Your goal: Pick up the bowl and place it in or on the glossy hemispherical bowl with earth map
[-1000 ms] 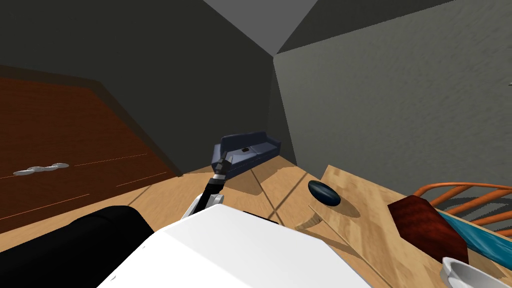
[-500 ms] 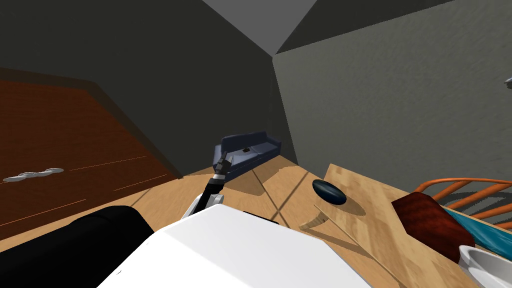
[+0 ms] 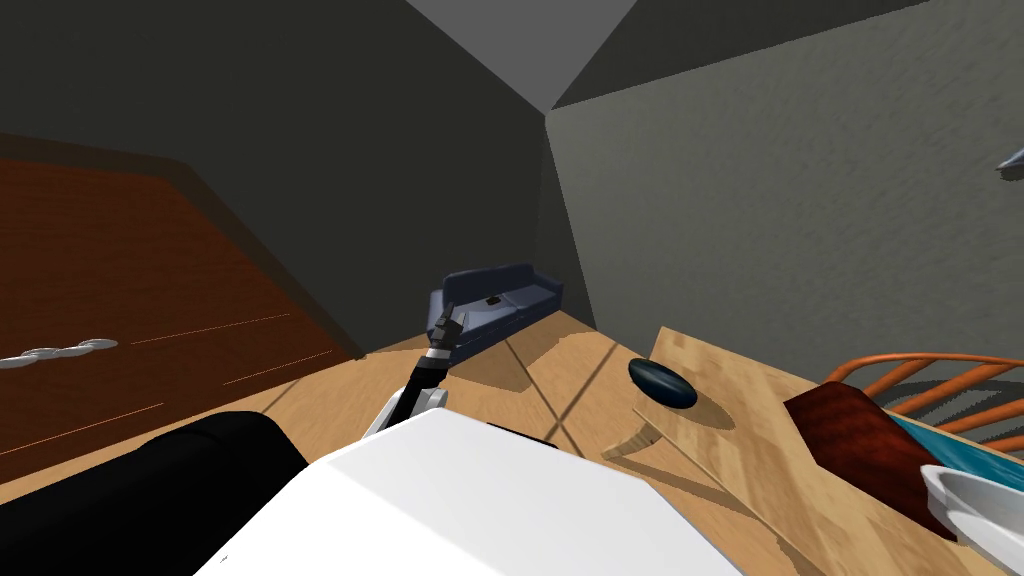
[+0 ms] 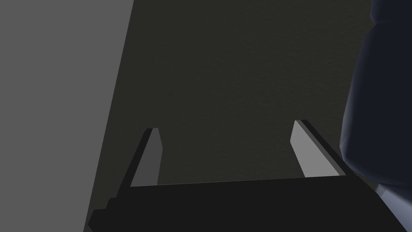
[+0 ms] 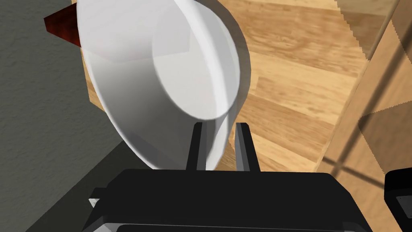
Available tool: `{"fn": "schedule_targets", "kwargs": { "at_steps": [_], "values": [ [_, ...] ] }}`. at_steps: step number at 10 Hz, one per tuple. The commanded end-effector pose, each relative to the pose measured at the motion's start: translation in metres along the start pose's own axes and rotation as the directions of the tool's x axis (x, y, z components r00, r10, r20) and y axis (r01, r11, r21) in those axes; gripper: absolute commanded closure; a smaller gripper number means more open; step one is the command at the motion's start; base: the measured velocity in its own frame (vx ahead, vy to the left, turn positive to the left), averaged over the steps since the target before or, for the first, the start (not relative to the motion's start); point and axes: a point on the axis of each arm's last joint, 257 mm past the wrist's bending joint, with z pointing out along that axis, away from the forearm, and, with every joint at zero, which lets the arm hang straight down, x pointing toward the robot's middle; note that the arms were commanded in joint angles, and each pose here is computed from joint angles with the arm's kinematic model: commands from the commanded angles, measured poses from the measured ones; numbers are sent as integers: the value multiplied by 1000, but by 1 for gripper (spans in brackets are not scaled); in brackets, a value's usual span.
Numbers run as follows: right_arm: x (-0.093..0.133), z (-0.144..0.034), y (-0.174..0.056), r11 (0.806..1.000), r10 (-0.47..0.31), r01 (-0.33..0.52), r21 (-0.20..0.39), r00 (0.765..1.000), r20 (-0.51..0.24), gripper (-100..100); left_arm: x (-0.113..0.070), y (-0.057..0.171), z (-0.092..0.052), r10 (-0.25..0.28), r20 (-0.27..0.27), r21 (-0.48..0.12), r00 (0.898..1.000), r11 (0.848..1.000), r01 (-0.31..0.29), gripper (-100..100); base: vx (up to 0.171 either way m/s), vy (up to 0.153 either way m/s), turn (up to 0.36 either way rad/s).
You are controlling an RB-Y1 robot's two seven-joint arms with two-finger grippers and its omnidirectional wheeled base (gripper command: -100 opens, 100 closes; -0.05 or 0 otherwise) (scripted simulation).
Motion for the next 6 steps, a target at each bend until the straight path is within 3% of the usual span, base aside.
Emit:
{"fn": "schedule_targets", "kwargs": {
  "at_steps": [1, 2, 4, 6],
  "values": [
    [3, -13, -23, 999, -41, 41, 18, 999, -17, 100, 0, 0, 0, 0, 0, 0, 1000, 1000, 0, 0, 14, 85, -23],
    [4, -20, -38, 997, -67, 68, 28, 997, -27, 100, 0, 0, 0, 0, 0, 0, 1000, 1000, 0, 0, 15, 90, -30],
    [4, -20, -38, 997, -67, 68, 28, 997, -27, 100, 0, 0, 0, 0, 0, 0, 1000, 1000, 0, 0, 3, 34, 1],
    [4, -32, -62, 993, -112, 113, 42, 993, -43, 100, 0, 0, 0, 0, 0, 0, 1000, 1000, 0, 0, 1, 32, -22]
  ]
}}
